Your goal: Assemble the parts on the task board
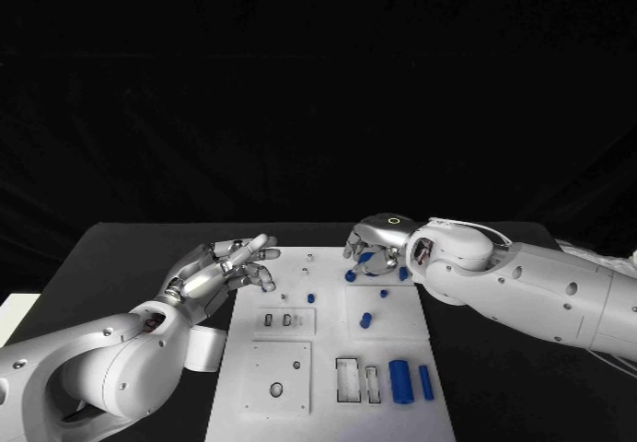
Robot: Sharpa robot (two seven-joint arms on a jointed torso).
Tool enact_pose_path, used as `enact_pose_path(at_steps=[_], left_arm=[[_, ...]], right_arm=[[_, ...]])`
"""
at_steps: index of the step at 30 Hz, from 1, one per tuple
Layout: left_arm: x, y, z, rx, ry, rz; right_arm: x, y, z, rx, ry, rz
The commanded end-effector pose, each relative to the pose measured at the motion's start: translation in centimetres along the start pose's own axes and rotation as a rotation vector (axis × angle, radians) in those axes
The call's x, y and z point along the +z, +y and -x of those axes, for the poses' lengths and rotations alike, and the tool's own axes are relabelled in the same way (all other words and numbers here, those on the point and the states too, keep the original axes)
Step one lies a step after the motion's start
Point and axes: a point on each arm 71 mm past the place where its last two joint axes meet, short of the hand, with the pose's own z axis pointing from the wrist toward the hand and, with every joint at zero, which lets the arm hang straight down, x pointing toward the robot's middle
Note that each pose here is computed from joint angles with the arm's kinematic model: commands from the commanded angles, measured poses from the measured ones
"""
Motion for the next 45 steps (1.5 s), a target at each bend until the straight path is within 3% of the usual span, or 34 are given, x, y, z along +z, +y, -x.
enact_pose_path(at_steps=[1,20,33,36,45], left_arm=[[-0.01,-0.12,-0.13,-0.015,0.015,-0.003],[0.04,-0.1,-0.01,-0.017,0.009,0.001],[0.07,-0.03,0.14,-0.014,0.002,0.01],[0.08,-0.01,0.19,-0.013,0.0,0.013],[0.13,0.05,0.35,-0.012,-0.003,0.02]], right_arm=[[0.1,0.1,-0.5,-0.047,0.054,-0.006],[0.5,0.4,-1.4,-0.061,0.101,-0.007],[0.6,0.5,-1.4,-0.06,0.088,0.001],[0.6,0.5,-1.2,-0.058,0.066,0.005],[0.3,1.0,0.2,-0.03,-0.079,0.007]])
